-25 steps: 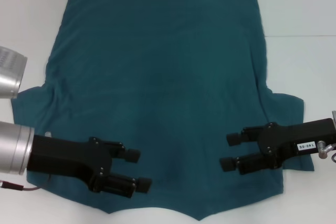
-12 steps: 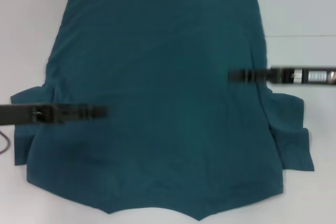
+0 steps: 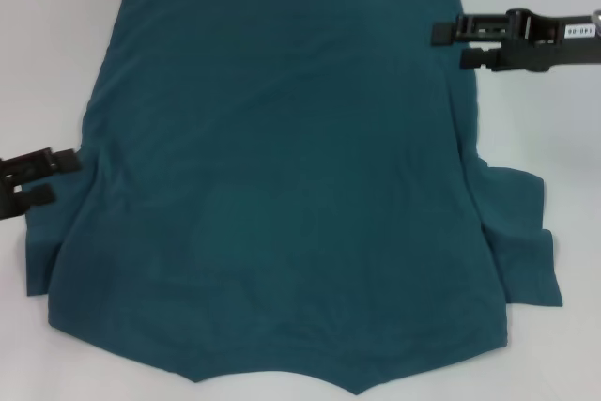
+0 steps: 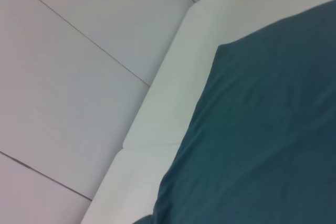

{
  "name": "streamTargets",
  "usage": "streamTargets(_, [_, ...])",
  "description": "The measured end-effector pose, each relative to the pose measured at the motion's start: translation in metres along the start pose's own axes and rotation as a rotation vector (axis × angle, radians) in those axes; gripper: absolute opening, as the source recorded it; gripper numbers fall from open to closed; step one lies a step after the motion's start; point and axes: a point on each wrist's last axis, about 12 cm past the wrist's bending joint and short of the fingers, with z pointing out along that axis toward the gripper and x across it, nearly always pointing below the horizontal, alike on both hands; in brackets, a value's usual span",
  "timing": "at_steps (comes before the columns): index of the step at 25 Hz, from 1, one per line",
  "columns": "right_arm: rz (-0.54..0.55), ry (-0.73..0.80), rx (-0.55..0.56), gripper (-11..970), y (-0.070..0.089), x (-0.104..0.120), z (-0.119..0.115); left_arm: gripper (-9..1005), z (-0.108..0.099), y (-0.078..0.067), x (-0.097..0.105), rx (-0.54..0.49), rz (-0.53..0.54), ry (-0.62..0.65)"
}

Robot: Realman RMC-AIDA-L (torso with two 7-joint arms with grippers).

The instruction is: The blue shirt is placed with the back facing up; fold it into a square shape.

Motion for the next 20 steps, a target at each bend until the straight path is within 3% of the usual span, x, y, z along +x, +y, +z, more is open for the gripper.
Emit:
streamTargets(8, [0.006,-0.001,0.020,923,0.001,-0.004,0.003,859,-0.007,0.033,0.010,-0.122,-0.134,-0.127])
streamTargets(20, [0.017,-0.004,0.033,923,-0.004,-0.001,0.001,859,0.001,0.050,0.020,-0.203,-0.174,-0.134])
